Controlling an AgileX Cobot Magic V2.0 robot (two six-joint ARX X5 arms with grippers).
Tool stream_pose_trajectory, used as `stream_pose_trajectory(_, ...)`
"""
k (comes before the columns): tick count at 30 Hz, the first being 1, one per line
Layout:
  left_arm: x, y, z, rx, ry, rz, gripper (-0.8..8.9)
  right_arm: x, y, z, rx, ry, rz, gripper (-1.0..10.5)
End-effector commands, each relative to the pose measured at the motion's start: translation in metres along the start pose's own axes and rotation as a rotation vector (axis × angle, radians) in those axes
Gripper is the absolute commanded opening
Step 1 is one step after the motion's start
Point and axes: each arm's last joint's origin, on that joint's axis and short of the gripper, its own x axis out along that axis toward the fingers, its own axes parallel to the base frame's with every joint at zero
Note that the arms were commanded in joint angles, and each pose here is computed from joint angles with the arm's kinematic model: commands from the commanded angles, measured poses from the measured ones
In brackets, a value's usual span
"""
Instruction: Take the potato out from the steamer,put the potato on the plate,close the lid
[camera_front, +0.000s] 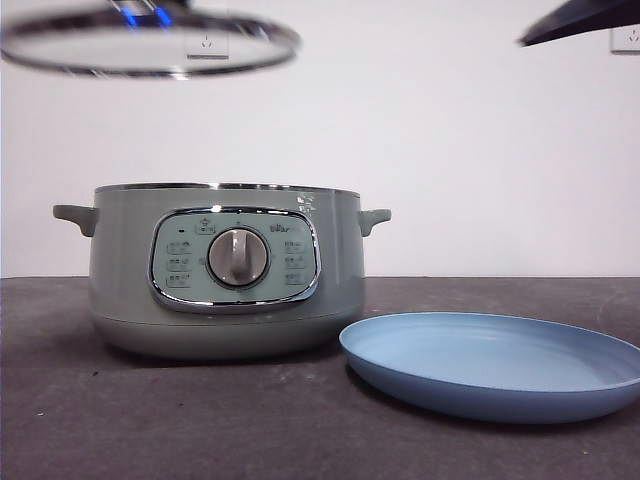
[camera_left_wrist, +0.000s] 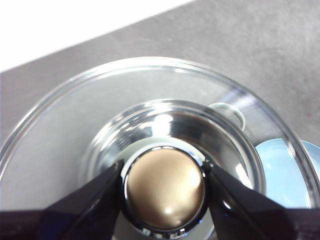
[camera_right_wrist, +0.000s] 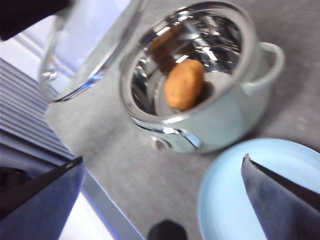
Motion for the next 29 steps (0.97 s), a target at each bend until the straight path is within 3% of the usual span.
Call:
stream_pose_trajectory(1,-0.043,-0.002,0.002,0.005,-0.097,0.026,-0.09,0.024,0.004,0.013,0.024,0.025,0.020,6.6)
stream_pose_trajectory(8,-0.110,-0.009,-0.021,-0.015,-0.112,0.069,-0.09,0.095,0.018,0.056,-0.036,0.104,-0.005,6.6)
stream_pose_trajectory(16,-0.149,-0.019,-0.040,-0.019,-0.127,0.124,-0.09,0.173,0.029,0.092,-0.082,0.157,-0.085,6.6)
stream_pose_trajectory(29,-0.163,-0.023,-0.050,-0.022,-0.120,0.121,-0.09,0.269,0.012,0.067,-0.136,0.253,-0.258,6.6)
